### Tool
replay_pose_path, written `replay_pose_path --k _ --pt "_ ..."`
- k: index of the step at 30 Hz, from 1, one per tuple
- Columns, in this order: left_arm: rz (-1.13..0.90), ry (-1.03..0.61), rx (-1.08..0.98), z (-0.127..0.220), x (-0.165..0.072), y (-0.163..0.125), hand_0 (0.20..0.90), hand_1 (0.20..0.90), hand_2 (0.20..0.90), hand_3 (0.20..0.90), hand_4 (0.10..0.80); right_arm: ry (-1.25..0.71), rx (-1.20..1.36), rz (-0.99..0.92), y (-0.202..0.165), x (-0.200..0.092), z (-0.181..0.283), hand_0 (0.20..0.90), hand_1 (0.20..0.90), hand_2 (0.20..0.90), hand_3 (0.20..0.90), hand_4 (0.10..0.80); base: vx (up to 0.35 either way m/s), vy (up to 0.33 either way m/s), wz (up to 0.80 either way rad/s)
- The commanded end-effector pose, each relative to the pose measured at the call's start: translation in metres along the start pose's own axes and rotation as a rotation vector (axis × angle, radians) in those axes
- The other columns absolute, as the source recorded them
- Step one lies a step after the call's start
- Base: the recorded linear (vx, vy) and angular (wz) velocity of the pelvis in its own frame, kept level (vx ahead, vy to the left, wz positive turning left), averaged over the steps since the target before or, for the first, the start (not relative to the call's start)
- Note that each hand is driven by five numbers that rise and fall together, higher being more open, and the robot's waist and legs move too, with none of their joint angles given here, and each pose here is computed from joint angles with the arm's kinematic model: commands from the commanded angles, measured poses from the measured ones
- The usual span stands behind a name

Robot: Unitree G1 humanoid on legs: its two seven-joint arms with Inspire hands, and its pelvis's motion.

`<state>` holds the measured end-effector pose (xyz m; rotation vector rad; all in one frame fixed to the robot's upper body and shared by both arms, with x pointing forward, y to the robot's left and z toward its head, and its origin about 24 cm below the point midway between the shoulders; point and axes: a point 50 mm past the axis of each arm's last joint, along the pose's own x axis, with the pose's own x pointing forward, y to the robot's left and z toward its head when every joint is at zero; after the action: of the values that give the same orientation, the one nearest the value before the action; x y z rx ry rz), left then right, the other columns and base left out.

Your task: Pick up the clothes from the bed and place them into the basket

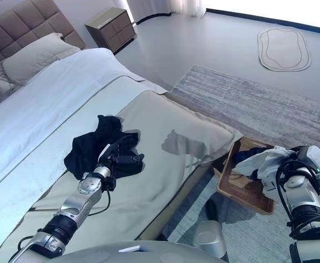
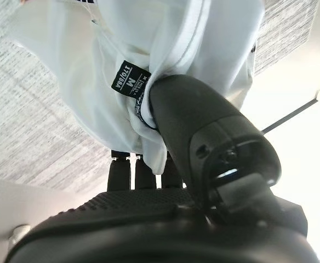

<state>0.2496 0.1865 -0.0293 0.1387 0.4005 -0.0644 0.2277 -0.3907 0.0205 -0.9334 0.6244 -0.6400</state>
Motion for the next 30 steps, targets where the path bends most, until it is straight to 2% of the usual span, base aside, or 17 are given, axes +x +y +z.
replay_pose_path --k 1,20,30 --pt "0.044 -0.140 0.055 0.029 0.004 0.018 0.900 0.900 0.900 0.900 0.800 -0.149 0.029 -0.128 -0.027 0.010 0.035 0.900 0.900 0.900 0.900 0.800 0.000 0.000 0.00" --pt "0.080 -0.111 0.027 0.018 0.000 0.021 0.900 0.900 0.900 0.900 0.800 -0.163 0.046 -0.045 -0.008 0.003 0.038 0.900 0.900 0.900 0.900 0.800 0.010 0.000 0.02" --pt "0.158 -0.092 -0.032 0.010 -0.003 0.028 0.900 0.900 0.900 0.900 0.800 -0.477 0.311 0.127 -0.002 -0.018 0.111 0.900 0.900 0.900 0.900 0.800 0.001 0.017 0.09"
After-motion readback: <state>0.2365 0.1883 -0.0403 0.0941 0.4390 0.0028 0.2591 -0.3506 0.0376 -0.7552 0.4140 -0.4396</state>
